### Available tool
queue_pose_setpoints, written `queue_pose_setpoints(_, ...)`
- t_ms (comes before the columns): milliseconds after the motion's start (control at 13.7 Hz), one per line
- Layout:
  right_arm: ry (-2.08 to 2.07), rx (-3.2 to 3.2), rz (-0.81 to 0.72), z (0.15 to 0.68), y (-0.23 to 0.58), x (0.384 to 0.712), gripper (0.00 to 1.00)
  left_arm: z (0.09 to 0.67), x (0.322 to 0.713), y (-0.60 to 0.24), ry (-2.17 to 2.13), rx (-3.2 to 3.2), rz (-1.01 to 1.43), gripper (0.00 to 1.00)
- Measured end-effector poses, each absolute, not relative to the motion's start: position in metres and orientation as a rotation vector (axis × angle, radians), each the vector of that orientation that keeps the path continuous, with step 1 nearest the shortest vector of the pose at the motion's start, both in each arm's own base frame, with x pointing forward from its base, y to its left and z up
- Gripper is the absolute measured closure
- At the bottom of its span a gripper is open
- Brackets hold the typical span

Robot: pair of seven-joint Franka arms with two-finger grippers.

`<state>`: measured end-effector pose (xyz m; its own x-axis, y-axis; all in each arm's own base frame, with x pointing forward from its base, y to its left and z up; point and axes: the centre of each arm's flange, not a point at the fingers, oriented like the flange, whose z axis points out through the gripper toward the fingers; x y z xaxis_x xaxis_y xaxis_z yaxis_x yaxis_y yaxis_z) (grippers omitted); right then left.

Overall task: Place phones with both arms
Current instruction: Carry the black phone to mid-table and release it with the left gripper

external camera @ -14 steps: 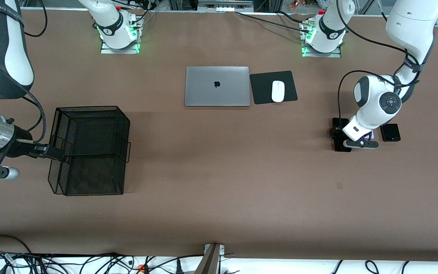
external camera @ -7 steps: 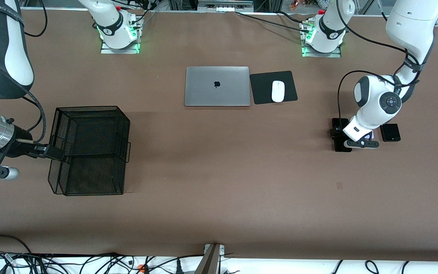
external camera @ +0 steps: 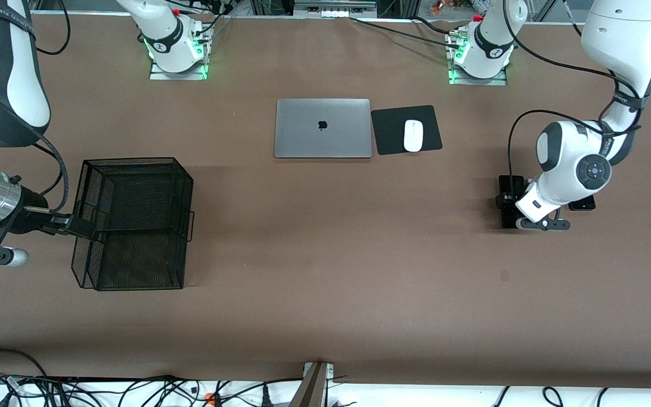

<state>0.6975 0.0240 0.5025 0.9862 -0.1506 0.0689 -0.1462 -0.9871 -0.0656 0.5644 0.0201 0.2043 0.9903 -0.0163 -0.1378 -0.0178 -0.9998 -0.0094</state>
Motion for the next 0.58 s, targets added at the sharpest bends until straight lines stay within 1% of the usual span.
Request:
queue_pose_setpoints(219,0.23,-3.071,-0.114,0.502,0.024,0.698,0.0,0.23,0.588,-0.022,-0.032,-3.116,0.195,0.2)
queue_pose_setpoints(365,0.23,-3.071,-0.114,0.502,0.024,0.698,0.0,0.234,0.595,-0.083,-0.081,-3.109,0.167,0.2)
queue_pose_setpoints(584,0.23,-3.071,-0.114,0.502,0.024,0.698,0.0,0.223,0.602,-0.184,-0.153,-3.091,0.169,0.2)
